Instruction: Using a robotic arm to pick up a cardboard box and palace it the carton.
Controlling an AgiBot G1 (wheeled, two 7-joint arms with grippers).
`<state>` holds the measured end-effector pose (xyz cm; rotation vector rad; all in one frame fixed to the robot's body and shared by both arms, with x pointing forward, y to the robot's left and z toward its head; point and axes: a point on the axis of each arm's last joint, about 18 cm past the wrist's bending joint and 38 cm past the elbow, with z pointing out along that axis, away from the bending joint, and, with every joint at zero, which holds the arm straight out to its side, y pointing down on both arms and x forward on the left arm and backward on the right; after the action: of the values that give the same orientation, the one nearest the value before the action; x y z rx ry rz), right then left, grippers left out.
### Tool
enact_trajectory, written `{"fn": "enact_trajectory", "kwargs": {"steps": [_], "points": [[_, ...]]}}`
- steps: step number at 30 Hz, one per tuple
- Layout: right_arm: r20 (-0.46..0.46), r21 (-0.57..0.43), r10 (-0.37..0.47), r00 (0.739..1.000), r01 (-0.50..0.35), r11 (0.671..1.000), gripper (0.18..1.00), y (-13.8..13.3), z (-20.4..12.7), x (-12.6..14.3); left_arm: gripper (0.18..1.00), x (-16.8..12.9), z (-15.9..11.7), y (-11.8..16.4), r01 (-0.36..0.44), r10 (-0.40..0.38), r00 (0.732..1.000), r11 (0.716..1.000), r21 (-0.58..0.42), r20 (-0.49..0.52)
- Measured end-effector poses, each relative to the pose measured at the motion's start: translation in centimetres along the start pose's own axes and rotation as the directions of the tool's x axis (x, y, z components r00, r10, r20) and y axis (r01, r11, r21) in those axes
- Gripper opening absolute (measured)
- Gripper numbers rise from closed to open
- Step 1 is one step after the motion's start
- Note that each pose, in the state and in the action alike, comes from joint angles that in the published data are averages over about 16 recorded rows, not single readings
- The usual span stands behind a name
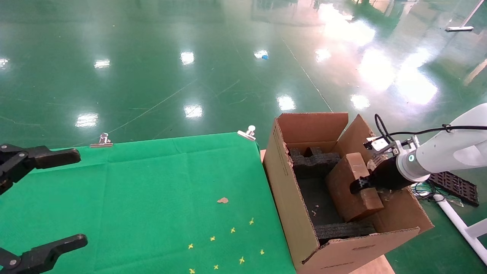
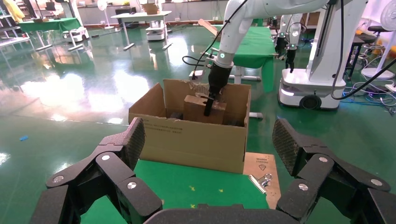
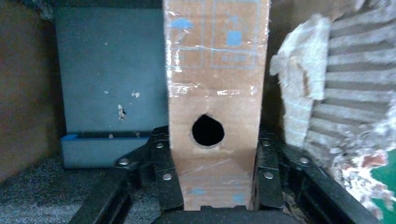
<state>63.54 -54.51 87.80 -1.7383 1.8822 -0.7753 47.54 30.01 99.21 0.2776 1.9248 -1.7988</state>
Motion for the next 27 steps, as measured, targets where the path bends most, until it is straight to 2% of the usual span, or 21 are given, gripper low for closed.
{"fn": "enact_trajectory", "kwargs": {"steps": [7,14,21,27], "points": [[0.003,0.030,-0.018,1.000,0.018,0.999,0.548,-1.6,-1.3,-0.1,1.001,0.0,0.0,0.0,0.000,0.000,1.000,1.000,0.000,0.000],[0.032,0.144,-0.074,0.997,0.068,0.987,0.702,-5.5,-5.5,-0.5,1.001,0.0,0.0,0.0,0.000,0.000,1.000,1.000,0.000,0.000],[0.059,0.332,-0.163,0.985,0.135,0.934,0.830,-9.9,-11.6,-0.7,1.001,0.0,0.0,0.0,0.000,0.000,1.000,1.000,0.000,0.000],[0.094,0.458,-0.244,0.965,0.176,0.872,0.920,-11.6,-15.1,-1.7,1.001,0.0,0.0,0.0,0.000,0.000,1.000,1.000,0.000,0.000]]}}
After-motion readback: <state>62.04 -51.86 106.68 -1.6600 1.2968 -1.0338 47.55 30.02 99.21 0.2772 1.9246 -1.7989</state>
